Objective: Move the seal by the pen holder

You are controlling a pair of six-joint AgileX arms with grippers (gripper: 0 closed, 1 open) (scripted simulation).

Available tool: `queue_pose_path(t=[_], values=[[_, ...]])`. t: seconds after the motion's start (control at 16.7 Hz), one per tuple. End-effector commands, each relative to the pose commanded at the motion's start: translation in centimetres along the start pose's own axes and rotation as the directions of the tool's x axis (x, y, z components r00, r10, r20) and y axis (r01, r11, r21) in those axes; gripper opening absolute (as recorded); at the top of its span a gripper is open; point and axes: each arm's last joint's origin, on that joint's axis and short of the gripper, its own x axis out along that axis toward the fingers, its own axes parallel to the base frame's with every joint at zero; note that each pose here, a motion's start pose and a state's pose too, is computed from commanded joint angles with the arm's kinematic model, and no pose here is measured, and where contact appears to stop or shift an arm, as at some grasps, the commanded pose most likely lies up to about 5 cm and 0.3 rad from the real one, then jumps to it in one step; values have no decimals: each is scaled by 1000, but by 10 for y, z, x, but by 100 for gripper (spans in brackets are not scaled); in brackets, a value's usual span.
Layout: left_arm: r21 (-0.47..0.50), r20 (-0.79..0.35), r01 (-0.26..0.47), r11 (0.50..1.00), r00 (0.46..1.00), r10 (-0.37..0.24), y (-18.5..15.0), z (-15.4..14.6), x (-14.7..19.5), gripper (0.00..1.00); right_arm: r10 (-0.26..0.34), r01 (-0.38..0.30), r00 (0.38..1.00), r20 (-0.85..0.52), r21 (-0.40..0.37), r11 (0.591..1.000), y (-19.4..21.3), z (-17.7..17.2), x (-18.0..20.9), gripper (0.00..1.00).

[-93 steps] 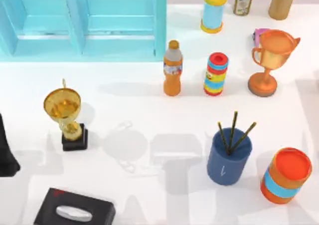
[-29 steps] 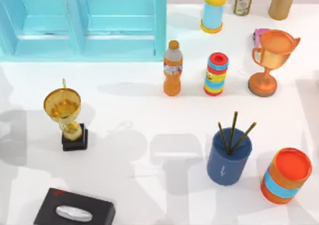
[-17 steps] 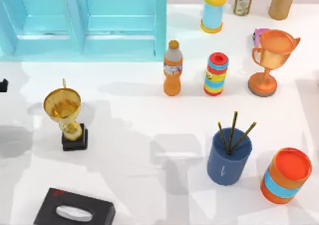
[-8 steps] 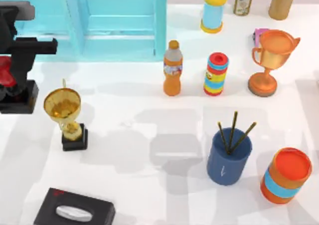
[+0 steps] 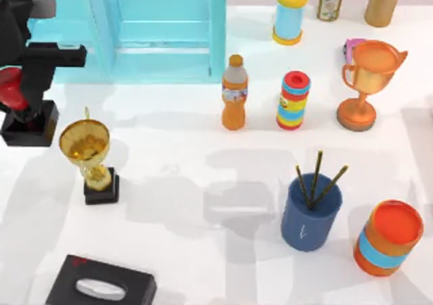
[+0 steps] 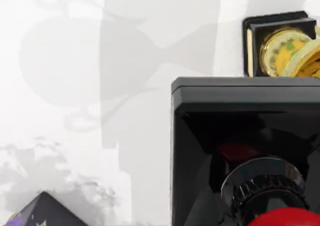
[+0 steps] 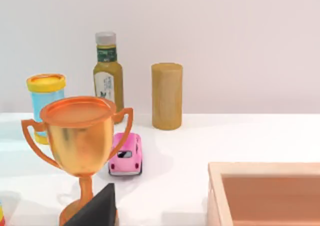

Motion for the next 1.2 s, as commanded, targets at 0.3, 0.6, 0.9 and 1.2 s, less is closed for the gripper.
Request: queue_pose_path(t=[0.3,0.6,0.9,1.2], values=[[173,210,11,985,976,-48,-69,-16,-60,0,0,0,1000,0,0,1000,0,0,0,100],[351,343,69,934,919,-197,-146,-50,-111,0,0,0,1000,0,0,1000,0,0,0,100],[211,240,131,969,954,-182,-199,-41,-80,0,0,0,1000,0,0,1000,0,0,0,100],[11,21,45,999,999,-45,-247,-31,-13,0,0,0,1000,0,0,1000,0,0,0,100]])
